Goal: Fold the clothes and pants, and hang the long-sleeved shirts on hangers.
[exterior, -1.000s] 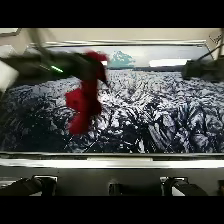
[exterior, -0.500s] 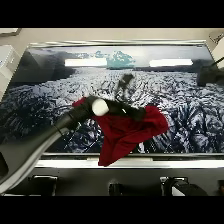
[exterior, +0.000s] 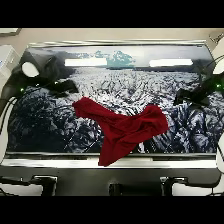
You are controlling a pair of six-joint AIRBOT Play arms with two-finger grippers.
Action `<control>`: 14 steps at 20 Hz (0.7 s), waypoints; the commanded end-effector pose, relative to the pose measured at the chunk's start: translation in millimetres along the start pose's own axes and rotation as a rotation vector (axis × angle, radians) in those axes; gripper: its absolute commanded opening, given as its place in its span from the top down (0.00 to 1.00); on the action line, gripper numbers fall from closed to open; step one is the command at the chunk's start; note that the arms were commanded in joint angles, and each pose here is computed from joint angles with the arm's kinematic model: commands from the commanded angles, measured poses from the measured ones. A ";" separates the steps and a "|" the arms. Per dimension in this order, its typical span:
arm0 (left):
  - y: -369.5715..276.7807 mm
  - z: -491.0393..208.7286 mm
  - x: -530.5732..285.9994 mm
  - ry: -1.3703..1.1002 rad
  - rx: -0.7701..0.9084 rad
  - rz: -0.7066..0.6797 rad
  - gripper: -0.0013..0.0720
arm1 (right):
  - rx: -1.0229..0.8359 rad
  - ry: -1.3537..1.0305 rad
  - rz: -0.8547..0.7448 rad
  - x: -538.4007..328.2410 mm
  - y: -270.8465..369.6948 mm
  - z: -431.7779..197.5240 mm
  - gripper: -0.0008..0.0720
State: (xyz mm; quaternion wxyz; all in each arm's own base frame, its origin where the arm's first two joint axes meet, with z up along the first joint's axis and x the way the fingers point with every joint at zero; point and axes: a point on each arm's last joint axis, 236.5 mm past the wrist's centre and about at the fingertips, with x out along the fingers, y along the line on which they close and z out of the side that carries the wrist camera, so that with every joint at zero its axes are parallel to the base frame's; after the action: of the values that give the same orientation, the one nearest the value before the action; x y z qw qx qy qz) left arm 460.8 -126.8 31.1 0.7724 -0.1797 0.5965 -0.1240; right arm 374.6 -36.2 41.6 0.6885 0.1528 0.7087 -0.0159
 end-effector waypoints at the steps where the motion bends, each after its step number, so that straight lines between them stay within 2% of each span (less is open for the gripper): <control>1: 76.6 -16.4 20.6 0.047 -0.174 0.040 0.01 | 0.060 0.106 0.105 34.7 -4.1 -2.5 0.01; 7: 51.4 -33.6 91.2 0.130 -0.223 -0.107 0.01 | 0.042 0.124 0.093 81.2 -15.8 -9.0 0.01; 10: 40.3 -38.3 110.6 0.142 -0.216 -0.115 0.01 | 0.048 0.144 0.087 95.6 -20.0 -9.9 0.01; 11: 36.9 -35.1 112.7 0.126 -0.208 -0.114 0.04 | 0.052 0.149 0.093 100.3 -19.4 -9.5 0.01; 14: 29.3 -28.3 117.0 0.089 -0.190 -0.113 0.54 | 0.067 0.177 0.127 115.3 -14.1 -10.1 0.01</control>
State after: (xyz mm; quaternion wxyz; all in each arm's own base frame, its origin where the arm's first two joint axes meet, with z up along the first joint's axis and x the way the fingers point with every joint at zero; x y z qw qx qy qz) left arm 454.1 -141.1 -87.6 0.7052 -0.2766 0.6425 -0.1157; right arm 359.9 -30.4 -60.7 0.6249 0.2094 0.7521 0.0105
